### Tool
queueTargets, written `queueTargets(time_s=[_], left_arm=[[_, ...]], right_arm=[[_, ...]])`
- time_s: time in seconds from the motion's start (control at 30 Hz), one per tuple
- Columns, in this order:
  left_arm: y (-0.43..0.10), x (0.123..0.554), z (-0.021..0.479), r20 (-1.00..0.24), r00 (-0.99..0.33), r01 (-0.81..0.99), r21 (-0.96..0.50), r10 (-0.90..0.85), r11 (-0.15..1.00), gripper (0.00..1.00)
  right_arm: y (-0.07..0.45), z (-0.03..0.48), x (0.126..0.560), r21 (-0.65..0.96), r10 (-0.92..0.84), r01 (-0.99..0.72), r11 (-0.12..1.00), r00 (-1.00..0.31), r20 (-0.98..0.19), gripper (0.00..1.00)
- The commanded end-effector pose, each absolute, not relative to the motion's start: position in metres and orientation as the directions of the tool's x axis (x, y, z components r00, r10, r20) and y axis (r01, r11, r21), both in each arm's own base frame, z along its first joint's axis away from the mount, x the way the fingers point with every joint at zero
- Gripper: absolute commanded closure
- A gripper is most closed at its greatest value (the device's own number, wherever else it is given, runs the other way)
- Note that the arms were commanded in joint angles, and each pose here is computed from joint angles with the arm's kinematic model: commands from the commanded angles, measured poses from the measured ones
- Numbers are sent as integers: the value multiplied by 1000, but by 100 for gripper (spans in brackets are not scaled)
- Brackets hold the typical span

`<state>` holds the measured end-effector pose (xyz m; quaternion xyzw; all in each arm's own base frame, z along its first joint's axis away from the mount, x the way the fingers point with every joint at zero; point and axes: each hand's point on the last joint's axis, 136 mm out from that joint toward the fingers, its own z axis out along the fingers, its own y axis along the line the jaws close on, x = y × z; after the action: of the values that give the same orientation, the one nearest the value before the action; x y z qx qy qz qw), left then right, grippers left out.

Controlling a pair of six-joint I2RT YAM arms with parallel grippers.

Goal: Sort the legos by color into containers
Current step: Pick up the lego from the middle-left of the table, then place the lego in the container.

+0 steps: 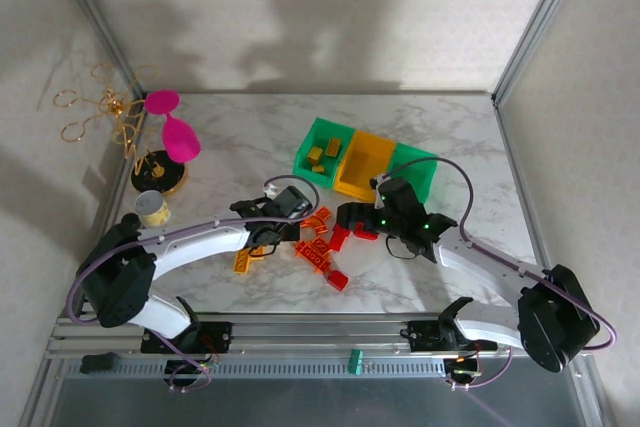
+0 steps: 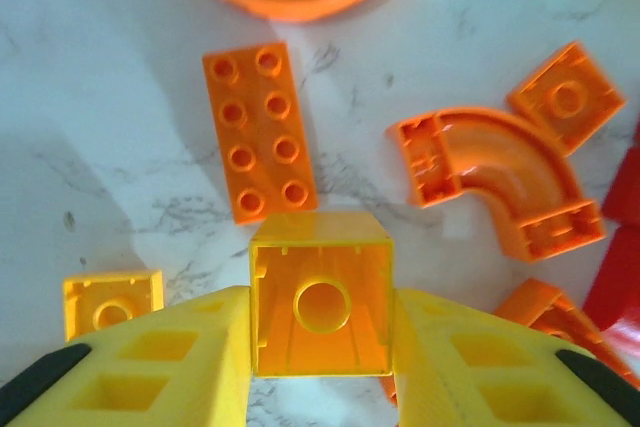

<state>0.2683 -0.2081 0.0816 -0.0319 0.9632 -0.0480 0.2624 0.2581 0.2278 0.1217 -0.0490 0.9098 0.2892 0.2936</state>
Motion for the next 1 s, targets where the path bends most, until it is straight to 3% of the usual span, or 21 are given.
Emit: queueTargets(time_s=[0.0,0.27,0.53,0.8,0.97], left_arm=[[-203,277,98,-538,-839,-41,-79,-77,996,63],[-214,291,88,-525,-849,-26,-73,-61,997,63],[-231,321,122,-585,-809,-13,-63,-47,998,64],[-253,390,161,-678,-731,-13,-107,-82,994,64],[-266,449,152,-688,-712,-40,-159,-140,986,66]], right_arm=[[226,139,265,500,90,-280,819,-799,-595,1],[217,138,265,515,124,-254,819,-797,-591,1],[205,143,272,521,158,-233,821,-784,-600,1],[190,160,298,528,211,-206,824,-752,-624,1],[186,170,313,517,231,-196,833,-726,-648,1]])
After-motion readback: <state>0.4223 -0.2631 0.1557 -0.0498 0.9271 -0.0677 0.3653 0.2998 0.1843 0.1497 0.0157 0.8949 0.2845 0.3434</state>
